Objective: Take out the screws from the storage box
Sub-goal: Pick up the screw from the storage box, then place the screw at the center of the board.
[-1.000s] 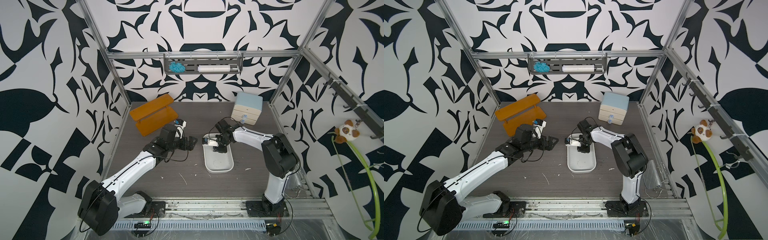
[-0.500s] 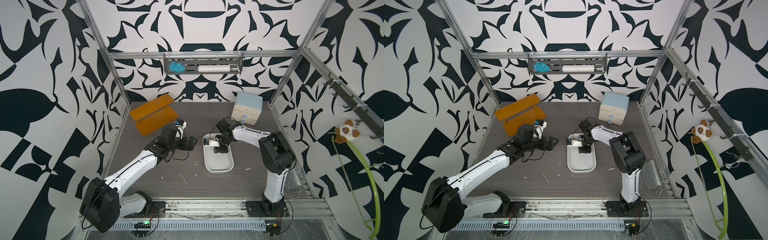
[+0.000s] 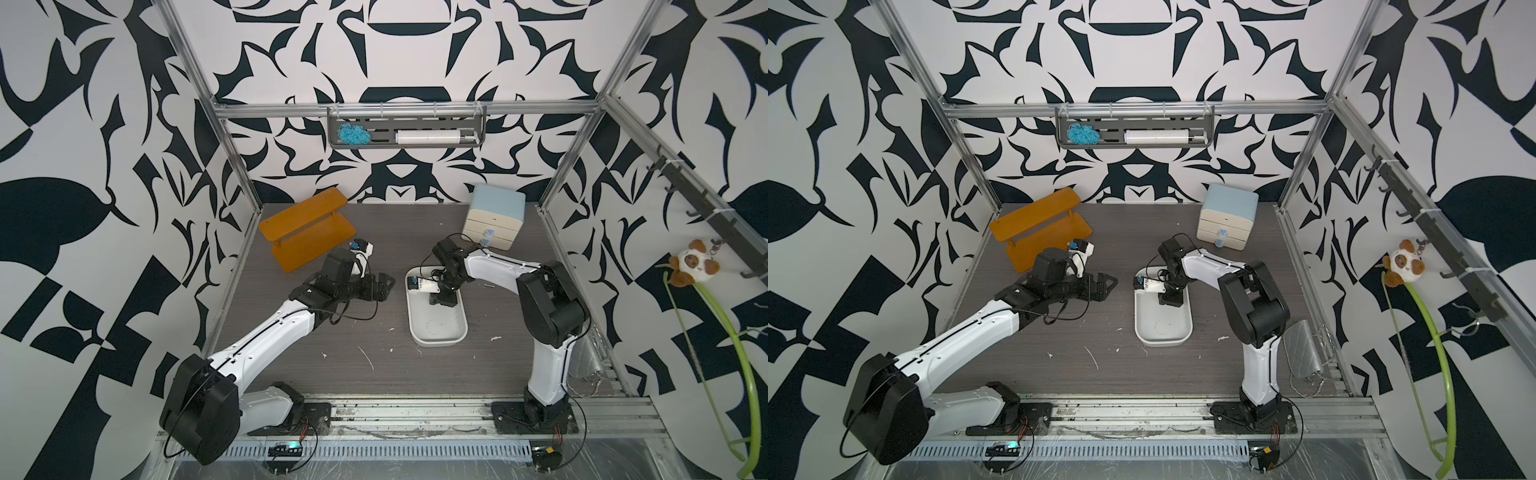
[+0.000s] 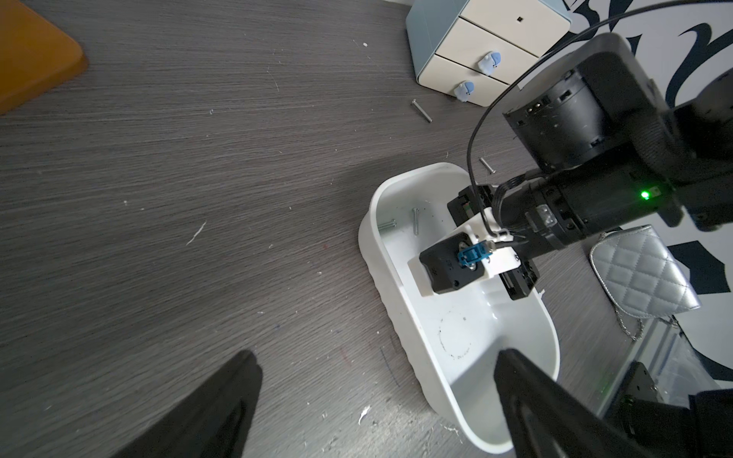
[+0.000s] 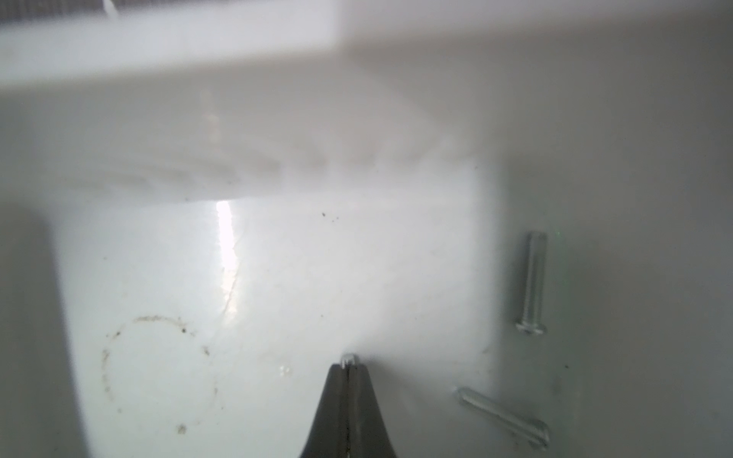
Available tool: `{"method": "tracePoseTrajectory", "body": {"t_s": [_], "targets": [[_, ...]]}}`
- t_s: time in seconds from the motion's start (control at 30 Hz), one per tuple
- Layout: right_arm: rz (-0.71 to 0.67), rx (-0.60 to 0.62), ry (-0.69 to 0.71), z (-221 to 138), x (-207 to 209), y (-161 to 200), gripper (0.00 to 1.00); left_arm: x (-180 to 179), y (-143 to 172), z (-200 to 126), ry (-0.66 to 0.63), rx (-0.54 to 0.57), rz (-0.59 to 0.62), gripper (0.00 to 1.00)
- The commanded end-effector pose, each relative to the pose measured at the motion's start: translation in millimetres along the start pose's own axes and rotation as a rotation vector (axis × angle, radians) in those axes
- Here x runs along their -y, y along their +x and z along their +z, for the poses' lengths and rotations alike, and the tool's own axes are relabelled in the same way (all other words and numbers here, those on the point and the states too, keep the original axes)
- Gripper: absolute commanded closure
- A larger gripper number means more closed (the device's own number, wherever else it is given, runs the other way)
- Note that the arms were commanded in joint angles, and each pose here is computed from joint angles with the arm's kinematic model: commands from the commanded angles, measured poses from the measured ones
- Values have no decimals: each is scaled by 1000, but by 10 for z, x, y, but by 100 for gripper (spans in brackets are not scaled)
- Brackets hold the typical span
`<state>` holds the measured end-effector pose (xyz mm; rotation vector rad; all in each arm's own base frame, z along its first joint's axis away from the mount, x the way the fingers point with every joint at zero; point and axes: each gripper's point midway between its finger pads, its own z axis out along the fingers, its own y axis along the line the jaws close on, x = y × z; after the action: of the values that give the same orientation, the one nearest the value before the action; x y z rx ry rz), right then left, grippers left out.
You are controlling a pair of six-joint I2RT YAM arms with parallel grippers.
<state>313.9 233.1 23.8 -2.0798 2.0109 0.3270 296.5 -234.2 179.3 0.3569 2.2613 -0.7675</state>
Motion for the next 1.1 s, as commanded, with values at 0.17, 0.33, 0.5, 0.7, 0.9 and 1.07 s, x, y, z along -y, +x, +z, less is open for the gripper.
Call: {"method": "tracePoseTrajectory", "body": {"t_s": [0.17,0.33,0.5,0.7,0.9,1.07], "targets": [[-42,113,161,-502,174,-285,100,-8,-10,-14,-2,0,0,1],[-51,158,411,-956,350,-348,100,0,-15,-13,2,-1,0,1],[221,128,643,-1397,701,80,100,1,-23,-20,3,3,1,1],[459,162,754,-1440,841,710,100,6,-23,-25,8,5,1,1],[604,94,730,-1226,998,1162,100,35,-19,-40,22,8,-4,1],[686,48,701,-960,1142,1433,100,52,-21,-60,31,9,-26,1]]}}
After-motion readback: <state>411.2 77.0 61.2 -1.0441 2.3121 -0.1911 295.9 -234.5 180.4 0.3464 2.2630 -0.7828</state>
